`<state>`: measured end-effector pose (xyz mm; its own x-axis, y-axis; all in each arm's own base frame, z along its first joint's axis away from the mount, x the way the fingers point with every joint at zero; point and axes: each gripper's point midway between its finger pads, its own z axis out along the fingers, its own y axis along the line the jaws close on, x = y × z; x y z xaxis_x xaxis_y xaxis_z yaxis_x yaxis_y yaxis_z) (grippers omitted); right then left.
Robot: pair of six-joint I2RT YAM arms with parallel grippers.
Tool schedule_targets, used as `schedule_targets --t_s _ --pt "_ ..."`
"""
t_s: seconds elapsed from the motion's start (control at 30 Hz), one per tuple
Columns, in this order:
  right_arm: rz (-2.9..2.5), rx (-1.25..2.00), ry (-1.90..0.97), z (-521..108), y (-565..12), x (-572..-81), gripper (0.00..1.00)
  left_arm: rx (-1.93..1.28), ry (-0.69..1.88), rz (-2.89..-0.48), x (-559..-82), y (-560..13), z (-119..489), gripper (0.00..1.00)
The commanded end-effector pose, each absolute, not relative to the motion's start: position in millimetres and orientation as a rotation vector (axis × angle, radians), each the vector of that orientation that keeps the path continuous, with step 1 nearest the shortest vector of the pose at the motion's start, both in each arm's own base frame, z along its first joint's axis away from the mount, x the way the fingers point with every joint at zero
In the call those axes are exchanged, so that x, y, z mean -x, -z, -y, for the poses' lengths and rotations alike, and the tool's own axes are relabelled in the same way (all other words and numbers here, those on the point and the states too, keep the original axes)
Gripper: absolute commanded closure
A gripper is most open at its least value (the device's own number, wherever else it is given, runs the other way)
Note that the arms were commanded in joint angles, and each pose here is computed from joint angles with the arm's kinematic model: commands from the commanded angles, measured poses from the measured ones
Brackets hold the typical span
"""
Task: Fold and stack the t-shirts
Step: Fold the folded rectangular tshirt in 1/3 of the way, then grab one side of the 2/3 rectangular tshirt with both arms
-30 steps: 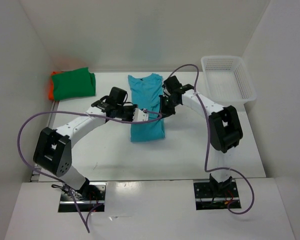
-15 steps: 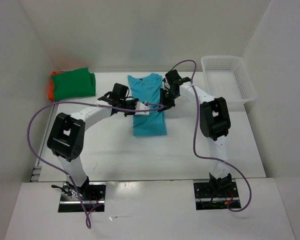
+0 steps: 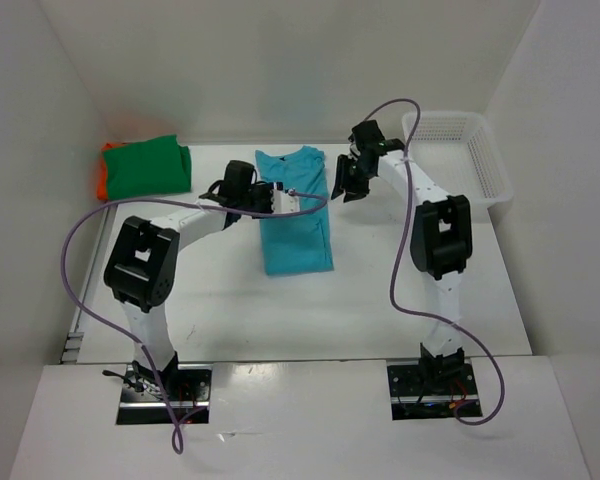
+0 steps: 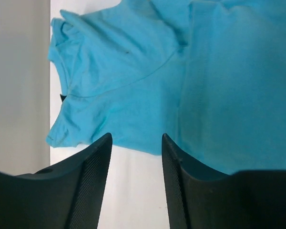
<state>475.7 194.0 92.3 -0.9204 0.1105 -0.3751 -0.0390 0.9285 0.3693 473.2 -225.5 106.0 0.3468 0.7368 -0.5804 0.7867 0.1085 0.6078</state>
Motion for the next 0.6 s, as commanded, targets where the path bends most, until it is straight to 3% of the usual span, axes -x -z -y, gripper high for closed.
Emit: schedule_targets --t_s 0.0,0.1,0.13,0.23,0.27,0.37,0.57 --pt "-2.630 -0.041 -0.508 -185 -130 -444 0.52 -1.534 -0.003 -1.397 -503 -123 225 0.45" --pt "-2.697 -0.045 -0.577 -183 -113 -397 0.46 -1.611 -0.024 -1.368 -485 -157 210 0.44" --pt "-2.683 -0.058 -0.614 -184 -119 -386 0.44 -1.740 0.055 -1.410 -453 -142 199 0.40" --pt "-2.731 -0.116 -0.711 -188 -93 -357 0.34 -2.019 0.057 -1.171 -366 -128 185 0.25" --pt "-2.751 -0.133 -0.721 -187 -84 -347 0.33 -2.079 -0.029 -0.994 -337 -142 196 0.23" --pt "-2.737 -0.108 -0.729 -205 -80 -344 0.30 -2.205 0.008 -0.865 -273 -88 208 0.18" --pt "-2.761 -0.093 -0.723 -216 -65 -339 0.28 -2.268 0.044 -0.971 -280 -47 233 0.15"
